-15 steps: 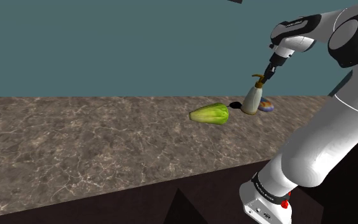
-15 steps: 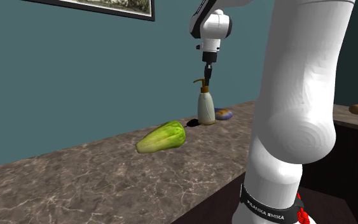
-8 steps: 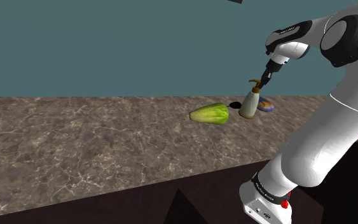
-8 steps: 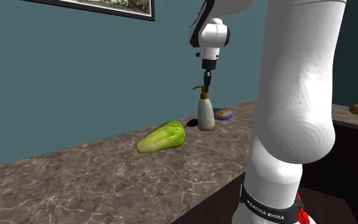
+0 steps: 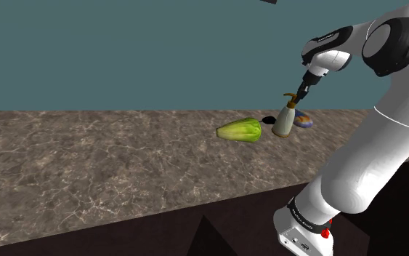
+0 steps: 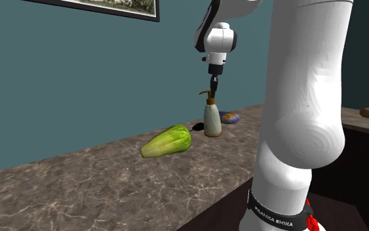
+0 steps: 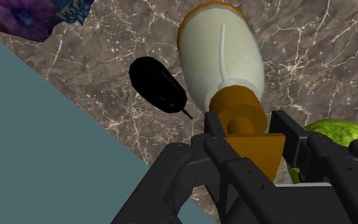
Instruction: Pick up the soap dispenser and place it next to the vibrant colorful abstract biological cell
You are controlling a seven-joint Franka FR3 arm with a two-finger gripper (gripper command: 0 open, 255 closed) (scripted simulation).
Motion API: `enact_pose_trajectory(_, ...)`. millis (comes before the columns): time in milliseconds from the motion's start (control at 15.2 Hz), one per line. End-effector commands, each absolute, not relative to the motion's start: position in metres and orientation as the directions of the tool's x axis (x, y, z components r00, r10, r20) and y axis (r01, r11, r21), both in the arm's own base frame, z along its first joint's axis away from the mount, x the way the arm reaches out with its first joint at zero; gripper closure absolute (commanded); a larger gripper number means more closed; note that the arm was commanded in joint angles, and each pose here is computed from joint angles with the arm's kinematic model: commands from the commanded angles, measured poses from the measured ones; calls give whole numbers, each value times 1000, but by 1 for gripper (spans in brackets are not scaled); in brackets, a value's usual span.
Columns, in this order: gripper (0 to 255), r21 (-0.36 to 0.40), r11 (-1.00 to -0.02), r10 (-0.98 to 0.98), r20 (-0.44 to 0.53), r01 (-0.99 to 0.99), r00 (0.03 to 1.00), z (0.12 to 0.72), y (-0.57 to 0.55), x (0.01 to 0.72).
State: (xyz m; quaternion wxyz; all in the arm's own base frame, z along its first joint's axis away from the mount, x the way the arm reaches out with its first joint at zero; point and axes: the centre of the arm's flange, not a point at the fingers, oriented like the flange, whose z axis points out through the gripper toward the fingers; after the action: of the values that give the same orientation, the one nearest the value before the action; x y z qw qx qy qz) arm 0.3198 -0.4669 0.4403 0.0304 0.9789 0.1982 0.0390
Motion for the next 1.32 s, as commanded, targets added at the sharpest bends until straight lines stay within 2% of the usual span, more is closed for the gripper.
enact_pose_trajectory(0, 255, 69, -919, 391, 62, 387, 918, 438, -466, 320)
enact_pose_trajectory(66, 255, 69, -919, 391, 62, 387, 918, 438, -466, 320)
enact_pose_trajectory(132, 0, 69, -919, 391, 62, 387, 918, 438, -467, 320)
enact_pose_trajectory(462, 0, 69, -919, 391, 62, 387, 918, 438, -466, 320)
enact_pose_trajectory(726, 0, 69, -919, 391, 62, 387, 918, 487, -464, 316)
enact_pose_trajectory(1254, 0, 69, -919, 391, 62, 387, 918, 487, -464, 316)
